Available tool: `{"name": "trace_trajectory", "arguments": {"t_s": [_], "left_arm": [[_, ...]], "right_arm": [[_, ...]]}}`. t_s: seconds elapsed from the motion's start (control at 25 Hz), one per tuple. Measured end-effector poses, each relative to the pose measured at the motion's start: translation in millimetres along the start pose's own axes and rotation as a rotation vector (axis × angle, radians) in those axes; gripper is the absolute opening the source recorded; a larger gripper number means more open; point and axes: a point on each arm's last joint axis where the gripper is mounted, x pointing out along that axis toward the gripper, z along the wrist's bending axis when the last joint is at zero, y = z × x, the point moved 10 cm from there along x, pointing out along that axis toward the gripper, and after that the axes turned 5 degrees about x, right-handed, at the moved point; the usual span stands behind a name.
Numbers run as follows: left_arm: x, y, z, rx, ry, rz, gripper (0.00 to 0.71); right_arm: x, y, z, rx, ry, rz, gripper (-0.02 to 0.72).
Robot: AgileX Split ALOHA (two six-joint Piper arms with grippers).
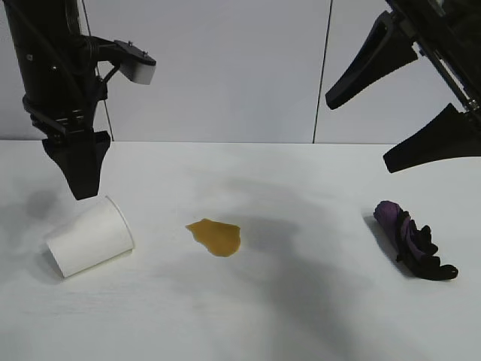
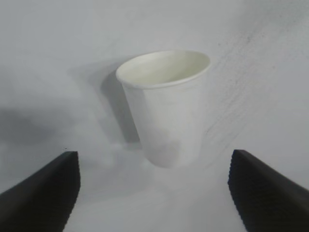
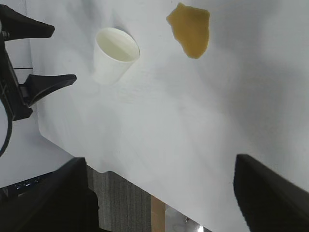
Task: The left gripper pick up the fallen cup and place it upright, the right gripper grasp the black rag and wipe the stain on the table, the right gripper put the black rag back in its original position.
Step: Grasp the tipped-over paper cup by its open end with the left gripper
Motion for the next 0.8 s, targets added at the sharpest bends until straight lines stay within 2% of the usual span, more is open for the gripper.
{"name": "trace_trajectory", "arguments": {"t_s": [0.2,0.8], "left_arm": [[10,-15,0.1,-0.029,0.013,-0.063,0.605],[58,-20,0.9,-0.035,0.051,-0.022,0.605]], "right_arm": [[0,0,0,0.0,0.0,0.0,0.568],[0,0,0,0.0,0.001,-0.002,0.568]]}}
